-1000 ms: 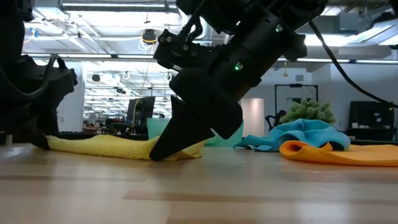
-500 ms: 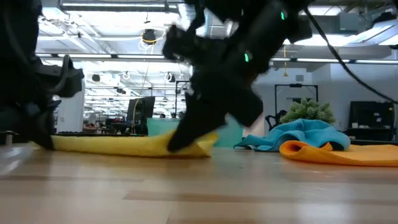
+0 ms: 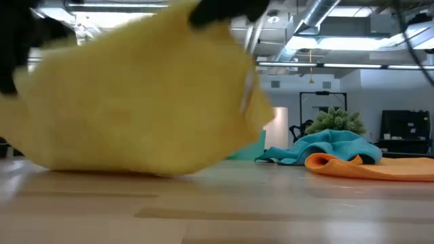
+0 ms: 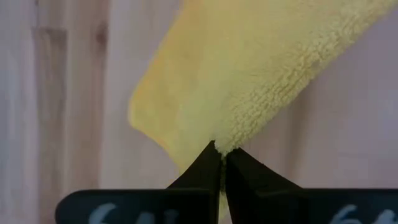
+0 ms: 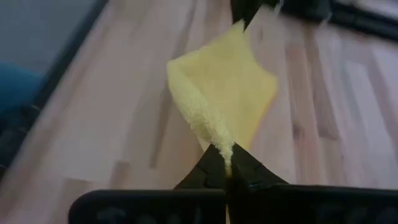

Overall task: Roll microfiber towels into tight, uniform cylinder then place into a basket
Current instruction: Roll the yellow microfiber cloth

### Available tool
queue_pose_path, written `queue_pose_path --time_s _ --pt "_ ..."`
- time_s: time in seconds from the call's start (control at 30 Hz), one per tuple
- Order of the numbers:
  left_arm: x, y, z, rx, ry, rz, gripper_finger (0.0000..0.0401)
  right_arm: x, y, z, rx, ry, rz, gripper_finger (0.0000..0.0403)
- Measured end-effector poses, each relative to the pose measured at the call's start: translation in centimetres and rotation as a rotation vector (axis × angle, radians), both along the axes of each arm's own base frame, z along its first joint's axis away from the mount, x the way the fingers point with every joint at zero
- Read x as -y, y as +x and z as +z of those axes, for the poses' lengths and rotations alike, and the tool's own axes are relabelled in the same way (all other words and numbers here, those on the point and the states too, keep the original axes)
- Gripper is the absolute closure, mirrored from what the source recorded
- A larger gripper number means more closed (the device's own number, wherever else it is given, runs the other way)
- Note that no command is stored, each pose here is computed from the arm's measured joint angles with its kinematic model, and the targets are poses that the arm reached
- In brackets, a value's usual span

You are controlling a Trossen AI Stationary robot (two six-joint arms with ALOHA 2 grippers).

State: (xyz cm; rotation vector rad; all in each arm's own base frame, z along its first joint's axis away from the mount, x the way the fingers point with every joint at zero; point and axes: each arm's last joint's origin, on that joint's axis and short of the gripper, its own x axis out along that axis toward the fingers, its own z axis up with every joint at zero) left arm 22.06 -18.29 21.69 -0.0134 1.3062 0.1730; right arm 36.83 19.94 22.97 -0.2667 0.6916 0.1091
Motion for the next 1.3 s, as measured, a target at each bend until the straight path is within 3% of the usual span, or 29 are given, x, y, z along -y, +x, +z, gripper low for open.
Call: queue_pose_path --time_s 0.17,0.37,0.5,0.77,0.9,1.2,1.3 --pt "2.3 -0.1 3.7 0.067 -0.106 0.023 0.0401 -2.3 -1.4 2.5 0.08 0.045 0.01 0.0388" --pt "3.8 0.0 7.0 0.068 -0.268 0.027 0.0401 -4.6 -2.7 3.2 0.085 0.176 -0.013 0.0397" --pt "3.5 0.1 8.5 0.04 -0.298 0.016 0.0401 -5.5 -3.2 3.3 0.088 0.221 -0.013 0.0387" --pt "2.9 0.3 9.1 0.003 -0.308 0.032 0.0401 -5.5 -3.5 3.1 0.066 0.19 -0.003 0.0396" --pt "2.3 0.0 9.0 0.004 -0.211 0.047 0.0401 -4.9 -3.3 2.9 0.066 0.128 -0.029 0.0391" --pt "-1.5 -0.6 9.1 0.073 0.328 0.067 0.0401 0.2 -1.6 1.5 0.037 -0.135 -0.29 0.0398" --pt "-2.7 -0.1 8.9 0.076 0.432 0.045 0.0401 1.9 -1.3 0.4 0.02 -0.223 -0.339 0.0393"
